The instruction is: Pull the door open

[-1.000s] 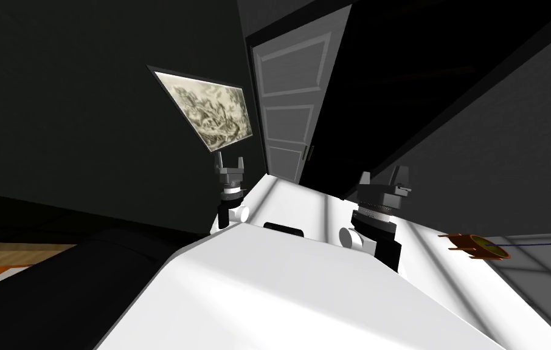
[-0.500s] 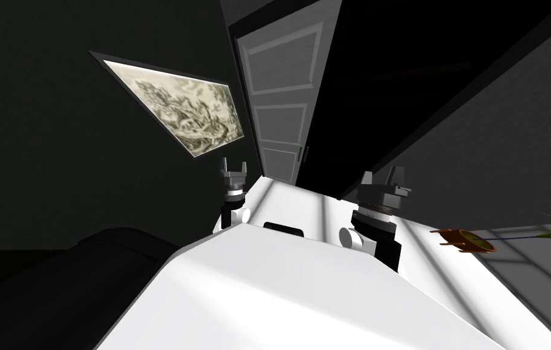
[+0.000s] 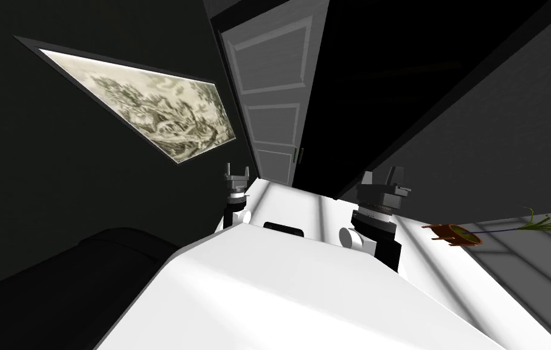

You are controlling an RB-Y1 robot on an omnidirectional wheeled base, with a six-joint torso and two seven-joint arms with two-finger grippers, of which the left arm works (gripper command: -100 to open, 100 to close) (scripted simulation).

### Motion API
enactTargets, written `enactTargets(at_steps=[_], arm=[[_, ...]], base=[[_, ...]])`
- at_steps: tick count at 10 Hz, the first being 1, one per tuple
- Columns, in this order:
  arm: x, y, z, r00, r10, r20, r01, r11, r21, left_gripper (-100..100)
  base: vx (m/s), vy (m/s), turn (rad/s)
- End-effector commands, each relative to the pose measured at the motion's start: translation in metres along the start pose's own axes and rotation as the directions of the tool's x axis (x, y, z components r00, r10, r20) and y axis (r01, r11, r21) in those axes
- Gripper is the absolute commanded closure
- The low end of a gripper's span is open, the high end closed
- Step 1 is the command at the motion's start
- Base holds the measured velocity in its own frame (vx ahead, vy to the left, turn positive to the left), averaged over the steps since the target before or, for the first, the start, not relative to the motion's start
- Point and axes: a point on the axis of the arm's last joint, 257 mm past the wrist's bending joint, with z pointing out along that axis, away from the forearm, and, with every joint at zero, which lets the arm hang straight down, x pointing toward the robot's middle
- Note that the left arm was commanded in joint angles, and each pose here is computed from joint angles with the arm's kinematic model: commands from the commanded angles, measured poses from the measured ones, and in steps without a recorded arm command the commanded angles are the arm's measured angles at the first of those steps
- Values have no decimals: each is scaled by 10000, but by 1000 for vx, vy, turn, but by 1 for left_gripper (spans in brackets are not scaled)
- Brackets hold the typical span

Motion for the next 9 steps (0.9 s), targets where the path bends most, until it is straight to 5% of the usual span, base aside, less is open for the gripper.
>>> enactTargets(at_steps=[1, 5, 9], arm=[[-91, 120, -80, 9981, -579, 211, 584, 9980, -239, -100], [-240, 313, -237, 9878, -1431, 621, 1467, 9874, -590, -100], [-401, 506, -423, 9670, -2279, 1139, 2383, 9672, -881, -100]], base=[[124, -52, -174], [119, -41, -106], [107, -26, -106]])
